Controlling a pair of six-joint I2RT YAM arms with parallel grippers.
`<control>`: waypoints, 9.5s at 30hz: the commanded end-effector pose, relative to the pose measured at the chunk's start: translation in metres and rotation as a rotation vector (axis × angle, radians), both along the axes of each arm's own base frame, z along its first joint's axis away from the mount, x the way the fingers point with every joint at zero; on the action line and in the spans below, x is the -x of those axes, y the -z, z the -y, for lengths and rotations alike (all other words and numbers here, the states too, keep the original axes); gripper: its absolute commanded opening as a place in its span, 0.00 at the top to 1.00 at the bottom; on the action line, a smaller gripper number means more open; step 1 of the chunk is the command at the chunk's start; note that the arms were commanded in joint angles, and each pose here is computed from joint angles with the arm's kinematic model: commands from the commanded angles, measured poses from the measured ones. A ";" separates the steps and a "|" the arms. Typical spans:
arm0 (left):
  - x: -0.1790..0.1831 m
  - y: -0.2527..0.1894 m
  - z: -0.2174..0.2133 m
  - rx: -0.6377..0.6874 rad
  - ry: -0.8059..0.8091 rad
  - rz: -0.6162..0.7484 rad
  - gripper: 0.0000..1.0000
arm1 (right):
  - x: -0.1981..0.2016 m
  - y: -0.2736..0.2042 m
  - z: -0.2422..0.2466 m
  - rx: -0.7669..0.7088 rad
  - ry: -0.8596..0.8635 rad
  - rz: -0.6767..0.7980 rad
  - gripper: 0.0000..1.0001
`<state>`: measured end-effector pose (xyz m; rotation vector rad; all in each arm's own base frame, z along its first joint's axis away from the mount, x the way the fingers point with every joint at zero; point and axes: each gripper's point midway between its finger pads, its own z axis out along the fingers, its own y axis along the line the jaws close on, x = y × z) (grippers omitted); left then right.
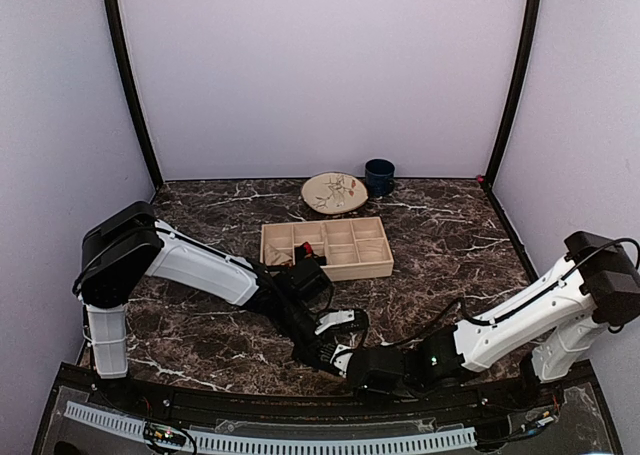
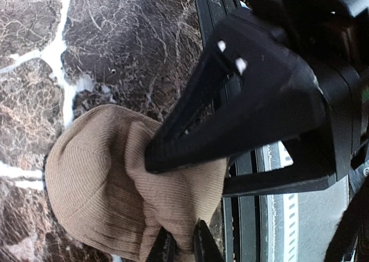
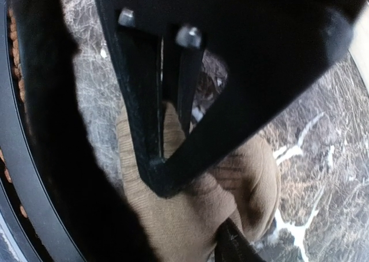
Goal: Roll the socks
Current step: Roll the sock at the center of the board, then pick up the sock from the center of the board, then place the sock in the storage box.
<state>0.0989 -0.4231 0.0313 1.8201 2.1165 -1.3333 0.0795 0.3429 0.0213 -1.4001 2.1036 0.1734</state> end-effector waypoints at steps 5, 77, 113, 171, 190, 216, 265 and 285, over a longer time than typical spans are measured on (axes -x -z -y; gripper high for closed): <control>0.001 0.006 -0.009 -0.043 -0.006 -0.010 0.88 | 0.002 0.017 0.005 0.004 0.024 -0.140 0.88; -0.053 -0.039 -0.050 0.013 -0.408 0.191 0.39 | 0.003 0.007 0.020 -0.252 0.257 -0.921 0.95; -0.005 -0.027 0.002 0.054 -0.050 0.486 0.28 | 0.002 -0.001 0.020 -0.323 0.294 -1.196 0.95; 0.012 0.024 0.019 0.003 0.029 0.571 0.89 | -0.002 -0.012 0.032 -0.361 0.316 -1.143 0.67; 0.012 0.018 0.005 -0.011 0.013 0.393 0.92 | -0.044 -0.021 0.070 -0.379 0.479 -0.764 0.57; -0.015 0.012 0.004 -0.046 0.009 0.138 0.93 | -0.029 -0.070 0.031 -0.213 0.161 -0.047 0.55; -0.118 -0.048 0.016 -0.068 -0.178 0.446 1.00 | -0.058 -0.097 0.089 -0.346 0.596 0.007 0.55; -0.286 -0.077 0.004 -0.195 -0.446 0.704 1.00 | -0.126 -0.134 0.058 -0.413 0.666 0.014 0.55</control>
